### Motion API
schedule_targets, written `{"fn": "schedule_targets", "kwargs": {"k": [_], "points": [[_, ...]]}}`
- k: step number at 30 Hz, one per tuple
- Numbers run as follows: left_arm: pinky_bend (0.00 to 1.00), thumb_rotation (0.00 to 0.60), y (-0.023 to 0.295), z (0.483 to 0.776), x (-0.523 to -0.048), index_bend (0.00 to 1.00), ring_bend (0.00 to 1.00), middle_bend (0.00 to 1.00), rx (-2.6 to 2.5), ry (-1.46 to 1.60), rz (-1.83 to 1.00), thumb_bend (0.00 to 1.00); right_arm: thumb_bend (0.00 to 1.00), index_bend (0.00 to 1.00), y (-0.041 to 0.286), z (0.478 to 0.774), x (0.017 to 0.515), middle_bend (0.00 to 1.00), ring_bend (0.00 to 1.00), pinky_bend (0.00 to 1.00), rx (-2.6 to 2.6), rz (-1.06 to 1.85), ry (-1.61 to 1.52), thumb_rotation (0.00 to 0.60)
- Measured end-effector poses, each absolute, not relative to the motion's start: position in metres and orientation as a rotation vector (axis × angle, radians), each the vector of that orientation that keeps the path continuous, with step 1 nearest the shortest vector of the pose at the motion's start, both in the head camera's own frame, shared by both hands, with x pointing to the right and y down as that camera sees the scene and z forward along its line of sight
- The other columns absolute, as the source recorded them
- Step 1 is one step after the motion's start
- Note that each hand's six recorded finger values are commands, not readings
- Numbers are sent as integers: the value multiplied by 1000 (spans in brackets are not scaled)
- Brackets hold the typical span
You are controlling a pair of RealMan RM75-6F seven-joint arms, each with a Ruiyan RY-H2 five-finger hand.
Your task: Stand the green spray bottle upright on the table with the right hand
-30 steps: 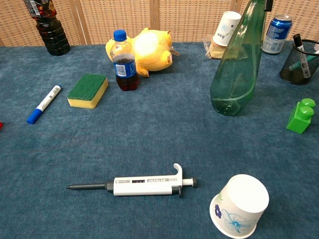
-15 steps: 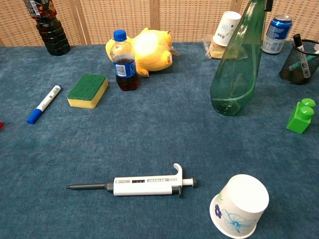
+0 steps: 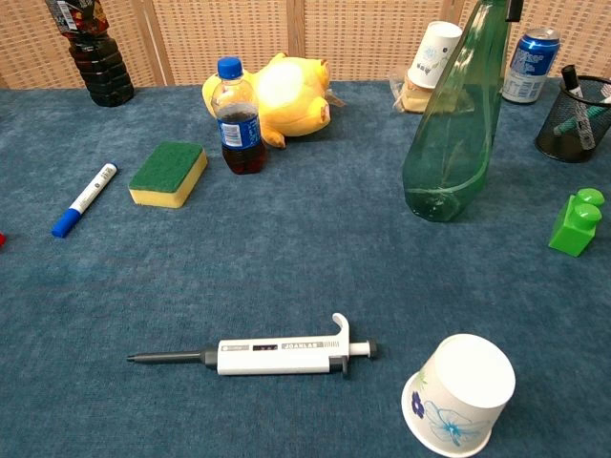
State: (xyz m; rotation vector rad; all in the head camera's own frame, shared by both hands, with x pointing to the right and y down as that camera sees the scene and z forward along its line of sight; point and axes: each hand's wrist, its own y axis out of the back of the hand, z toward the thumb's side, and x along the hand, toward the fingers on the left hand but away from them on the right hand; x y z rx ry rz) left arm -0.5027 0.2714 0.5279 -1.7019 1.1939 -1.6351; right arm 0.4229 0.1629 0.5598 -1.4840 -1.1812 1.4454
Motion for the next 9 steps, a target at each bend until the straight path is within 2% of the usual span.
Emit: {"fn": "schedule_targets", "kwargs": {"k": [9], "points": [[195,600,266,535,-494,270,230,318,-1731,1169,-1618,328,452,566,165,560,422,564,468,533,-1489,1447,-1188,600]]}}
